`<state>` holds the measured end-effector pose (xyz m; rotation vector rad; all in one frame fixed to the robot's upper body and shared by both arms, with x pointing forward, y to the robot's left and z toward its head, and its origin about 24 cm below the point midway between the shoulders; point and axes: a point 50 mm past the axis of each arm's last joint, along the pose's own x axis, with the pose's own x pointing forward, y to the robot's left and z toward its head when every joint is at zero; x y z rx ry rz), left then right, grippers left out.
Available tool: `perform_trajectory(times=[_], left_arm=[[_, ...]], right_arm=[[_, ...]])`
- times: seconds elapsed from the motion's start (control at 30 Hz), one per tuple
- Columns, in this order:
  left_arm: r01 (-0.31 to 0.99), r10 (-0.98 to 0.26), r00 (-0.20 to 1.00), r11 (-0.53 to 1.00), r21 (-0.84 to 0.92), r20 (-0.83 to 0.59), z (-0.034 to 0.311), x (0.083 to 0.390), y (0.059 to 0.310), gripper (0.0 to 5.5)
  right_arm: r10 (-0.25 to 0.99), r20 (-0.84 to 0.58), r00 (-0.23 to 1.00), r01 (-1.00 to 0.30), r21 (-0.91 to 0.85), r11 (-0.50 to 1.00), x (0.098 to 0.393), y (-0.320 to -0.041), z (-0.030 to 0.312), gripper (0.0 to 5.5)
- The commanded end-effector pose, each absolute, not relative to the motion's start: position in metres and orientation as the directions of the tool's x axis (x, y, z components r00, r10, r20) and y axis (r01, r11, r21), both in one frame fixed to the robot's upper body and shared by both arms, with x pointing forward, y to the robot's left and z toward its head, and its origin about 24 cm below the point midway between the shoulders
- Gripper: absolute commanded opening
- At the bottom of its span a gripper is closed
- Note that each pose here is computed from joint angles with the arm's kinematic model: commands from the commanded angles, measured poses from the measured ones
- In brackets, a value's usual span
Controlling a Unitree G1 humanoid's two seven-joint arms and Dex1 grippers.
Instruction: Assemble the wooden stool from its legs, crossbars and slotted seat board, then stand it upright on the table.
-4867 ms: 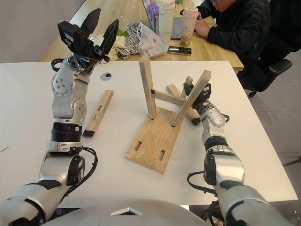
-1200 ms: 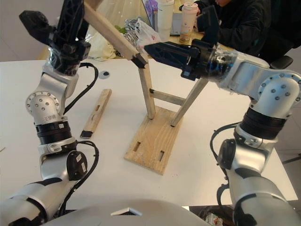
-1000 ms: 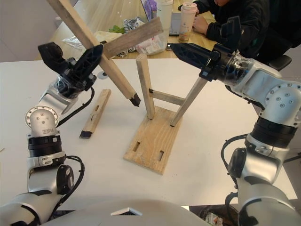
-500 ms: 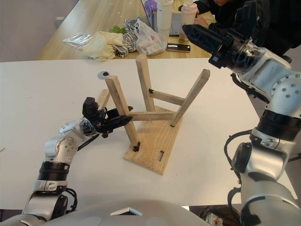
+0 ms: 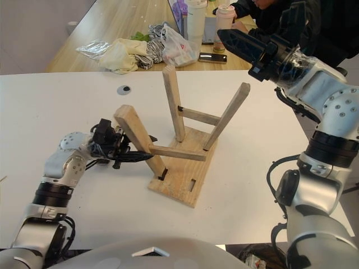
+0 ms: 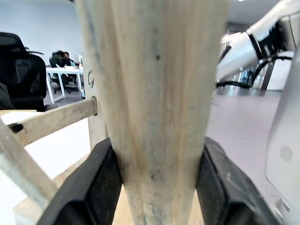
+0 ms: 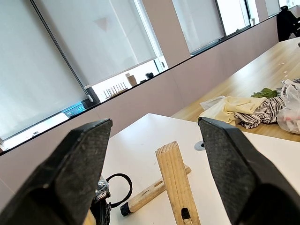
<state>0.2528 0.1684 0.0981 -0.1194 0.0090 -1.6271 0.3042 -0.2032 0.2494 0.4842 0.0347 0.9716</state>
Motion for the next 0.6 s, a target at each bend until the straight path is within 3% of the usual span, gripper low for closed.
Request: perform_trajectory(times=[0.03,0.2,0.37,0.6], left_arm=[[0.987,-0.973,-0.091,-0.06,-0.148,-0.211,0.07,0.245,0.175,2.03],[0.985,-0.934,-0.172,-0.156,-0.077,-0.314,0.072,0.245,0.17,2.03],[0.982,-0.893,-0.181,-0.185,-0.029,-0.412,0.073,0.252,0.167,2.03],[0.986,-0.875,-0.136,-0.072,-0.153,-0.465,0.02,0.245,0.175,2.03]], right_arm=[[0.775,0.177,0.607,-0.766,0.392,0.51,0.302,-0.208,0.249,3.36],[0.769,0.177,0.615,-0.758,0.4,0.514,0.303,-0.207,0.246,3.36],[0.76,0.178,0.625,-0.749,0.41,0.52,0.304,-0.206,0.242,3.36],[0.748,0.184,0.637,-0.739,0.421,0.526,0.304,-0.205,0.238,3.36]])
